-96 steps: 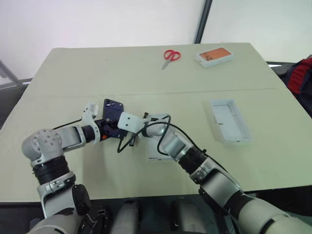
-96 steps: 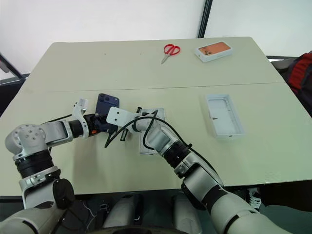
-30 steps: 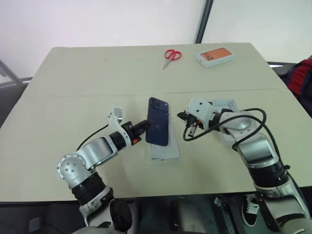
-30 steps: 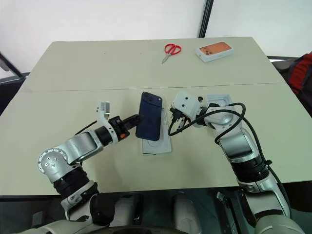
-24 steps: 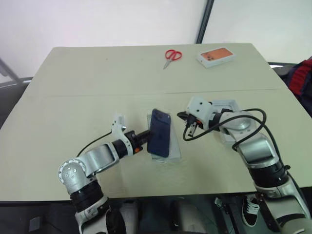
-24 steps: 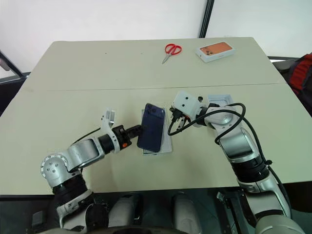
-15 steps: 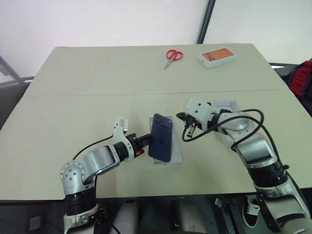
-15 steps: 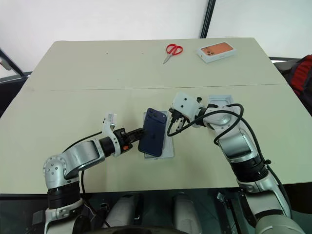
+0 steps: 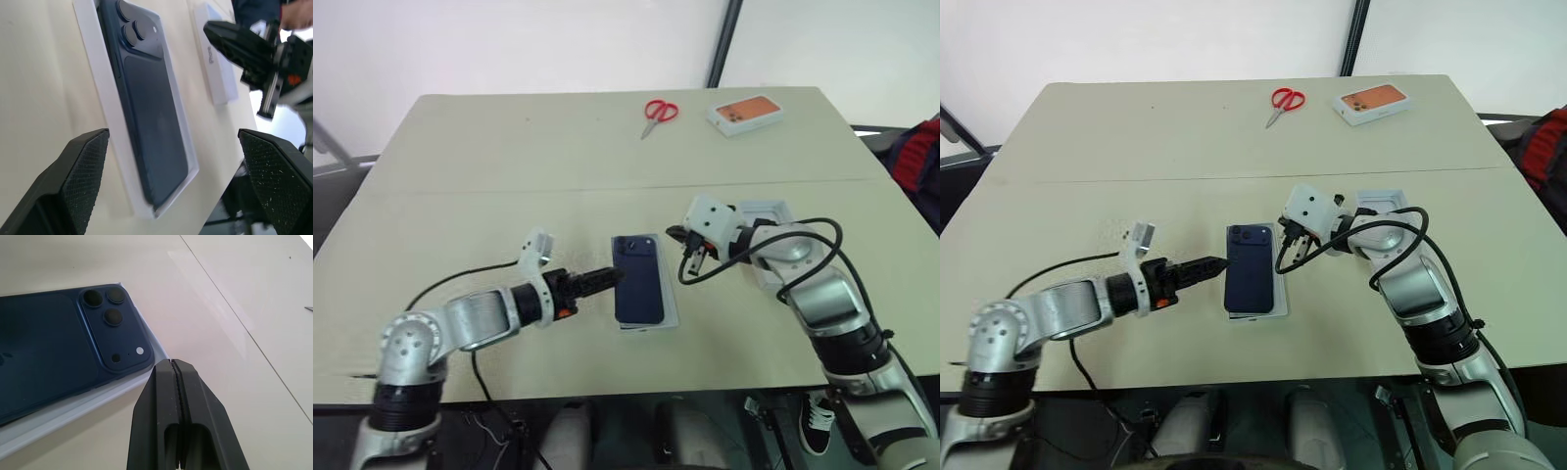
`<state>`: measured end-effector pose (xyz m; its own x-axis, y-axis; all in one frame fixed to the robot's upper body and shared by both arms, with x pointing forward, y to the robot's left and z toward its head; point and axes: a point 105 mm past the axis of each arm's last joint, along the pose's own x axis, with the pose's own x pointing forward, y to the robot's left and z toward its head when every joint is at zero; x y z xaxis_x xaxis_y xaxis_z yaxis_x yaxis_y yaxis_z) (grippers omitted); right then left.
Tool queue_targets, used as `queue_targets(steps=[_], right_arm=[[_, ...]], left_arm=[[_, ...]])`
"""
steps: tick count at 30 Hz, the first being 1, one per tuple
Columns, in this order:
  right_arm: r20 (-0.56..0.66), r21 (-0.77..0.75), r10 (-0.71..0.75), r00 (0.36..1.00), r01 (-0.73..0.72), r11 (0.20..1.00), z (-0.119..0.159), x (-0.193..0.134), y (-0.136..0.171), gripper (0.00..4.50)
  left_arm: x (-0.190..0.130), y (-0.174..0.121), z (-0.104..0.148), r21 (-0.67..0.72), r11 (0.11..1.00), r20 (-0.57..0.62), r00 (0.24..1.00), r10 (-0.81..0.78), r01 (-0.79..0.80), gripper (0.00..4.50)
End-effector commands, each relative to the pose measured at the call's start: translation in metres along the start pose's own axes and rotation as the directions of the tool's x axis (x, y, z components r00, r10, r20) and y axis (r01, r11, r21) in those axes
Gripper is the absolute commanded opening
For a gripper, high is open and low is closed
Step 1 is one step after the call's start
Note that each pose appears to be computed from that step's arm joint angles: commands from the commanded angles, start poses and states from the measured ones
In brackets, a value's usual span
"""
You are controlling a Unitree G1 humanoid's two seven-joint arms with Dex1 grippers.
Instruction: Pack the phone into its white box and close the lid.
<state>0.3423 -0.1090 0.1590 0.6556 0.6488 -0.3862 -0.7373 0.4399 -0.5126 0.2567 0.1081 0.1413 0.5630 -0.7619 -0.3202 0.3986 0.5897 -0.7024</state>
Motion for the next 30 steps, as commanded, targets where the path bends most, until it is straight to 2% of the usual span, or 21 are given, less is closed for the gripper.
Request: queue_targets(steps=[1, 4, 7, 12, 14, 15, 20, 24, 30], right_arm=[[0.031, -0.038, -0.021, 0.999, 0.022, 0.999, 0.01, -0.005, -0.008, 0.0], [0.023, -0.047, -0.017, 1.0, 0.018, 0.999, 0.009, -0.009, -0.009, 0.0], [0.025, -0.059, 0.007, 1.0, -0.005, 0.998, 0.009, -0.01, -0.006, 0.0], [0.084, -0.044, 0.103, 0.991, -0.1, 0.994, 0.024, -0.011, 0.013, 0.0], [0.127, -0.039, 0.167, 0.978, -0.164, 0.986, 0.038, -0.006, 0.032, 0.0], [0.133, -0.04, 0.184, 0.974, -0.18, 0.983, 0.041, -0.004, 0.039, 0.0], [0.111, -0.009, 0.194, 0.975, -0.194, 0.981, 0.05, 0.015, 0.06, 0.0], [0.104, -0.006, 0.248, 0.963, -0.249, 0.968, 0.062, 0.027, 0.08, 0.0], [0.028, 0.03, 0.254, 0.967, -0.255, 0.966, 0.06, 0.043, 0.085, 0.0]], left_arm=[[-0.012, -0.004, 0.012, 0.111, 0.994, 0.047, 0.999, -0.026, 0.021, 4.47], [-0.029, 0.012, 0.041, 0.302, 0.946, 0.159, 0.985, 0.071, -0.117, 4.47], [-0.039, 0.027, 0.05, 0.464, 0.858, 0.18, 0.971, 0.155, -0.223, 4.47], [-0.041, 0.036, 0.044, 0.694, 0.685, 0.136, 0.975, 0.178, -0.222, 4.47], [-0.039, 0.031, 0.035, 0.802, 0.575, 0.109, 0.986, 0.125, -0.162, 4.47], [-0.038, 0.028, 0.033, 0.825, 0.547, 0.104, 0.99, 0.096, -0.139, 4.47], [-0.04, 0.033, 0.015, 0.85, 0.527, 0.012, 0.999, 0.043, -0.033, 4.47], [-0.049, 0.031, 0.007, 0.821, 0.568, -0.042, 0.999, -0.034, 0.054, 4.47], [-0.059, 0.037, 0.004, 0.825, 0.561, -0.067, 0.997, -0.037, 0.076, 4.47]])
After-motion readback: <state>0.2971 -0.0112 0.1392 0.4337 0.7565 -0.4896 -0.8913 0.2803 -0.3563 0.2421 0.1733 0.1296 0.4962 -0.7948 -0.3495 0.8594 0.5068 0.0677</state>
